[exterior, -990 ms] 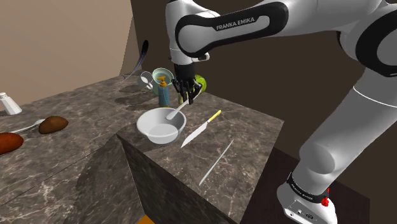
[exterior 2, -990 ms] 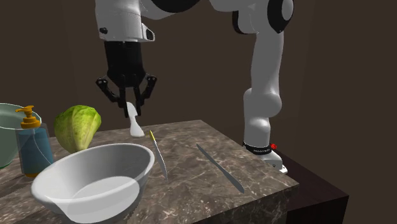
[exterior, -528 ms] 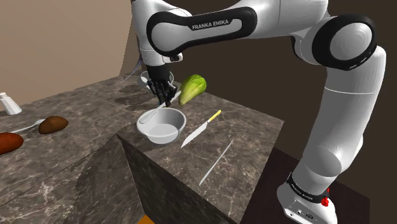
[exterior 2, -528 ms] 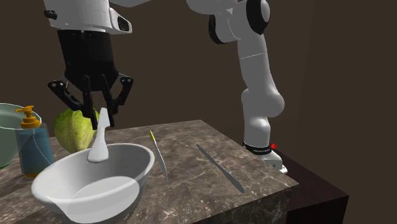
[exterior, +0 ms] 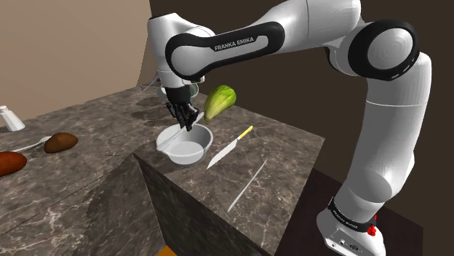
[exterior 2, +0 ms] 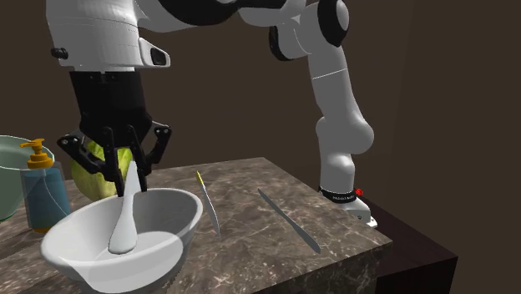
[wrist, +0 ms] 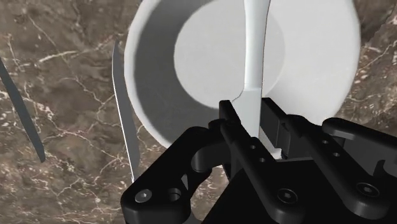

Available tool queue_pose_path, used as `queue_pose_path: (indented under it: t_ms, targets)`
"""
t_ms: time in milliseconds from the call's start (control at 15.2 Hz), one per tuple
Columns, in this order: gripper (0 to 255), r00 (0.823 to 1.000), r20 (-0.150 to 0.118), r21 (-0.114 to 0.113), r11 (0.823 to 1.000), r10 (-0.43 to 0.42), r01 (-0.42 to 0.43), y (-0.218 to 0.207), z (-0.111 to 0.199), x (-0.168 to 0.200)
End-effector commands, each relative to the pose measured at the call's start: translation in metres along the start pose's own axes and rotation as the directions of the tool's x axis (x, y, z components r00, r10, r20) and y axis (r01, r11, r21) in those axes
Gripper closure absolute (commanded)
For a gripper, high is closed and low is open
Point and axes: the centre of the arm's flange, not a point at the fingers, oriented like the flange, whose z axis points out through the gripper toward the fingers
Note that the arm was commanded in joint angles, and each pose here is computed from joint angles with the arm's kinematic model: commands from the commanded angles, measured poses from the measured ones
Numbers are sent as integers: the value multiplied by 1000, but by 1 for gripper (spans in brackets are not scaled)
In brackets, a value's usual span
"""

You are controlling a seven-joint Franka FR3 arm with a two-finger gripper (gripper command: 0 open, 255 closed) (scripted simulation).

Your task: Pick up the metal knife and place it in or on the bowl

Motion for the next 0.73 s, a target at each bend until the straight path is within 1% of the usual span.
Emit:
queue_pose_path:
  t_ms: [0, 330, 660]
  targets:
    - [255, 1000, 0, 0, 1000, 0, 0, -1, 11, 0]
    - [255, 1000, 0, 0, 1000, 0, 0, -2, 40, -3]
    - [255, 1000, 0, 0, 1000, 0, 0, -2, 40, -3]
